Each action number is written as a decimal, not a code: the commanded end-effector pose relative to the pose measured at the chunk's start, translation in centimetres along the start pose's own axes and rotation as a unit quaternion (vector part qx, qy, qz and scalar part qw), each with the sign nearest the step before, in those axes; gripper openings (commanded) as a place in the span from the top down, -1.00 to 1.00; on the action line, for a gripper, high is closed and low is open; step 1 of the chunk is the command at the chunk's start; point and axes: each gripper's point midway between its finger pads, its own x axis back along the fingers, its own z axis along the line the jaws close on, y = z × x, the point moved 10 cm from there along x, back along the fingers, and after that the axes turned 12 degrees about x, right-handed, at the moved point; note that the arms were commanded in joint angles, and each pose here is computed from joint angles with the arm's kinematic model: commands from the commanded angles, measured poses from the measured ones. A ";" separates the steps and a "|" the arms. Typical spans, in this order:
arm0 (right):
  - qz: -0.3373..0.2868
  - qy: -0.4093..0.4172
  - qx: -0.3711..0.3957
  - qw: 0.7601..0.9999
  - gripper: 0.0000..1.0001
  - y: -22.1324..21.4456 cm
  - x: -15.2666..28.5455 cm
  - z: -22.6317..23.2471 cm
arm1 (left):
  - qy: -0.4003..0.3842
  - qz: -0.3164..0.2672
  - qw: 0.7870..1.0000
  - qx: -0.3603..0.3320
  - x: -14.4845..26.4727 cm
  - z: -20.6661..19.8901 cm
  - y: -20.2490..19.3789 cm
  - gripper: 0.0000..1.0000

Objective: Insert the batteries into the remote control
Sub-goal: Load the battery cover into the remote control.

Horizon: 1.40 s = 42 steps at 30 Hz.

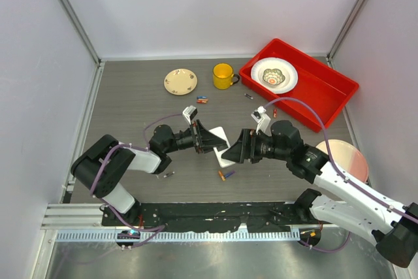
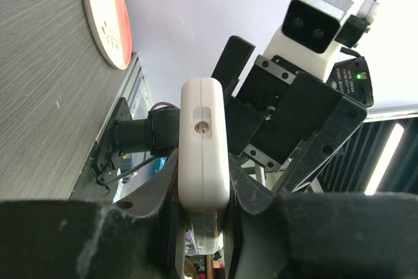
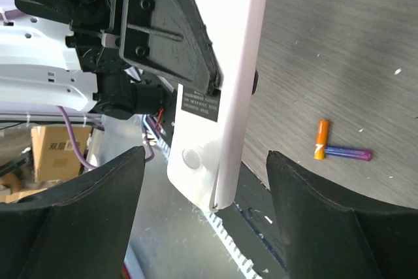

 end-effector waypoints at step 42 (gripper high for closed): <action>-0.021 0.090 -0.040 0.995 0.99 0.2 -1.4 0.6 | -0.120 0.043 0.986 -0.112 0.2 -4.3 -1.4 1.00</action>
